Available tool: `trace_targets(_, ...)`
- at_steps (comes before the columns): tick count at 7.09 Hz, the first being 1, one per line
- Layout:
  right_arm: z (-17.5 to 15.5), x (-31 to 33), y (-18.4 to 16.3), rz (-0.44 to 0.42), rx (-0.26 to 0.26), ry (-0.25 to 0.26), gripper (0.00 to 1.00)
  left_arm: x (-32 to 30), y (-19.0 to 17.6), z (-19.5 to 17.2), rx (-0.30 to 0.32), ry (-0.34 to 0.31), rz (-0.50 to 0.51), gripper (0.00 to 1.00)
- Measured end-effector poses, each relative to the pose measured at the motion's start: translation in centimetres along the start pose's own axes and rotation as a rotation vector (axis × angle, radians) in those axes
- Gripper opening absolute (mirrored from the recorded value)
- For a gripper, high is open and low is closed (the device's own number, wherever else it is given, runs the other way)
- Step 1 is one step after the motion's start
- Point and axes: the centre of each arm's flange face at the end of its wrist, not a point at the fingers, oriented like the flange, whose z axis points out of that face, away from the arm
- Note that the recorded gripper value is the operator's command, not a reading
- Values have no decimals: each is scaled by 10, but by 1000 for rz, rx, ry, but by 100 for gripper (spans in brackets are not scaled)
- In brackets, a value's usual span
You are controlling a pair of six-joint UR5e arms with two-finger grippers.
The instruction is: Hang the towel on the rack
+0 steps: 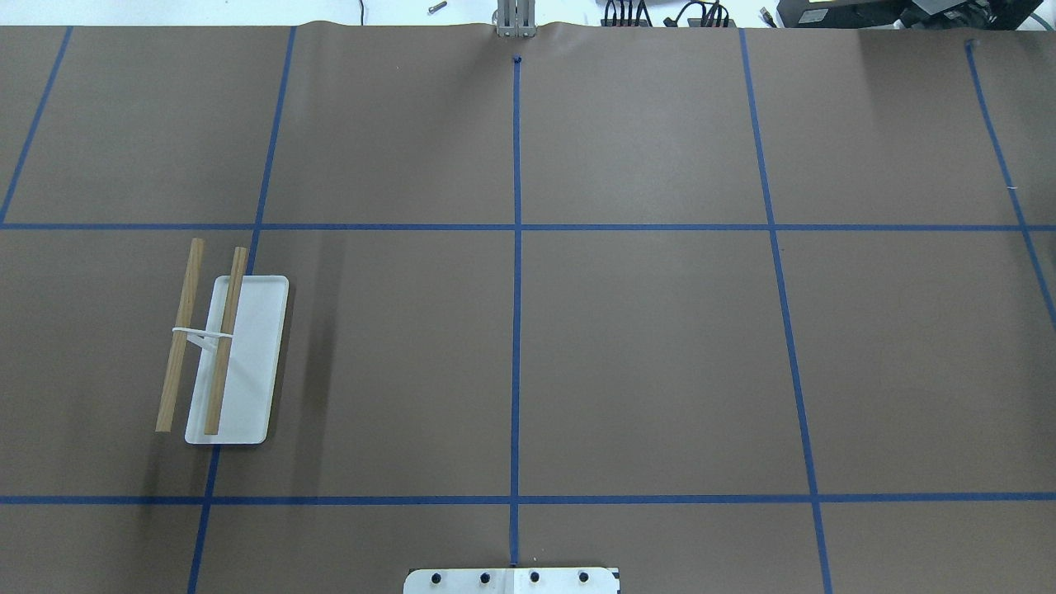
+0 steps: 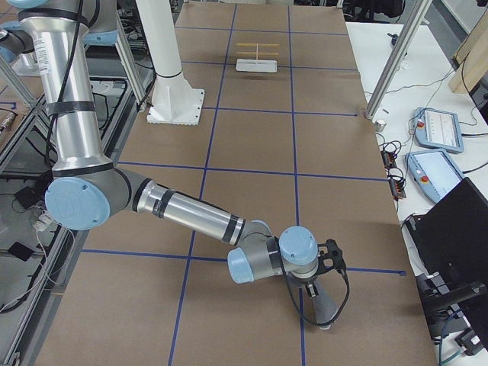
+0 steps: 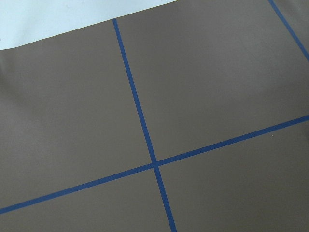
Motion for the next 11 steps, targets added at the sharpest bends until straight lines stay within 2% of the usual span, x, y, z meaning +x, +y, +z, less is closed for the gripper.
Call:
trace_targets(2,-31,-89,-60,-173,81,-52,0,7,-5,-1,11,45,14,99)
trace_targets(4,-50,-215,-118,-363,154,-143,0,24,-26,-5,30,119,25,99)
trace_targets(6,-61,-340,-158,-402,199,-251,0,63,-63,-4,45,232,-49,99)
trace_targets(7,-64,-391,-163,-432,222,-270,0,90,-83,-1,56,284,-81,99)
trace_targets(9,-62,-491,-163,-489,296,-257,0,152,-112,14,59,379,-82,99)
trace_targets(11,-56,-589,-157,-541,390,-245,0,223,-146,29,16,467,-112,99)
